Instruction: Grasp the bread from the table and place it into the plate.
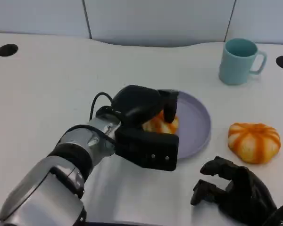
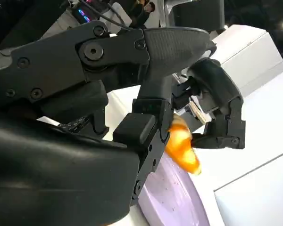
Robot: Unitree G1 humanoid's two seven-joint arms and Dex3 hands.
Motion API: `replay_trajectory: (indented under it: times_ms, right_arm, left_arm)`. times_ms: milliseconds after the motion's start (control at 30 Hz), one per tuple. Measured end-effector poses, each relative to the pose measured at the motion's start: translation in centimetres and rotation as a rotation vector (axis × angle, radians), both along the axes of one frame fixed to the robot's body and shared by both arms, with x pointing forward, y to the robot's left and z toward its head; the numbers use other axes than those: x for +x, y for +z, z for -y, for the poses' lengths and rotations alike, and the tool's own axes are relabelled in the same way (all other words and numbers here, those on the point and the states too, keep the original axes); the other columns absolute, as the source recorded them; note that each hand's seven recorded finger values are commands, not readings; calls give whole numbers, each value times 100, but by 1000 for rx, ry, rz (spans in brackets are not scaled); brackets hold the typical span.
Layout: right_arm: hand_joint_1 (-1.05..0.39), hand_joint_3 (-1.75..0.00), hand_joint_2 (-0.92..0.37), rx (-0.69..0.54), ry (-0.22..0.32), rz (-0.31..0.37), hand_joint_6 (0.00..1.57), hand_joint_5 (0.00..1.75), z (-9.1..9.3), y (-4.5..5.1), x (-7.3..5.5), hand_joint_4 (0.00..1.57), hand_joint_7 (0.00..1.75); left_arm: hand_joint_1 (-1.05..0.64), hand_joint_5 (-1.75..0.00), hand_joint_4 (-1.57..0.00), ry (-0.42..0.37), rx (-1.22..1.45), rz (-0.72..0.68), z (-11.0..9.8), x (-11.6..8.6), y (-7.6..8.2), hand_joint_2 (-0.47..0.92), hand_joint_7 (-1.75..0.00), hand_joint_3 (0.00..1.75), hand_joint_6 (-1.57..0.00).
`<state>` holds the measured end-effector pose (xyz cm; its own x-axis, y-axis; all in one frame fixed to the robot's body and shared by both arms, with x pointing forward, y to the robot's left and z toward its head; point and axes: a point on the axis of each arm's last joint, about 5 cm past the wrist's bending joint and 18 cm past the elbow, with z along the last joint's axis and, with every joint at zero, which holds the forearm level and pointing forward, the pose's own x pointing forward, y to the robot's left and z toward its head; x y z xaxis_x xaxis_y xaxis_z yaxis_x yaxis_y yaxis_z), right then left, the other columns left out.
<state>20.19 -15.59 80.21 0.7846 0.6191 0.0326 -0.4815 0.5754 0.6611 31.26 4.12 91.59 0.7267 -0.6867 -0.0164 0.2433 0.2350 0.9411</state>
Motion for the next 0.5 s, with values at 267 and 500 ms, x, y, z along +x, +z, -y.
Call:
replay_trajectory:
  times_ms: [267,500]
  right_arm:
    - [-47,-28,-92,-2,-5,-3,93,114,-15,-9,-1,92,69]
    - [-49,-28,-92,-2,-6,8,94,114,-21,4,11,92,69]
  left_arm:
    - [-80,-115,0,-29,48,7,42,50,112,90,-96,1,0]
    - [-84,-71,0,-40,57,14,53,50,120,92,-77,0,0]
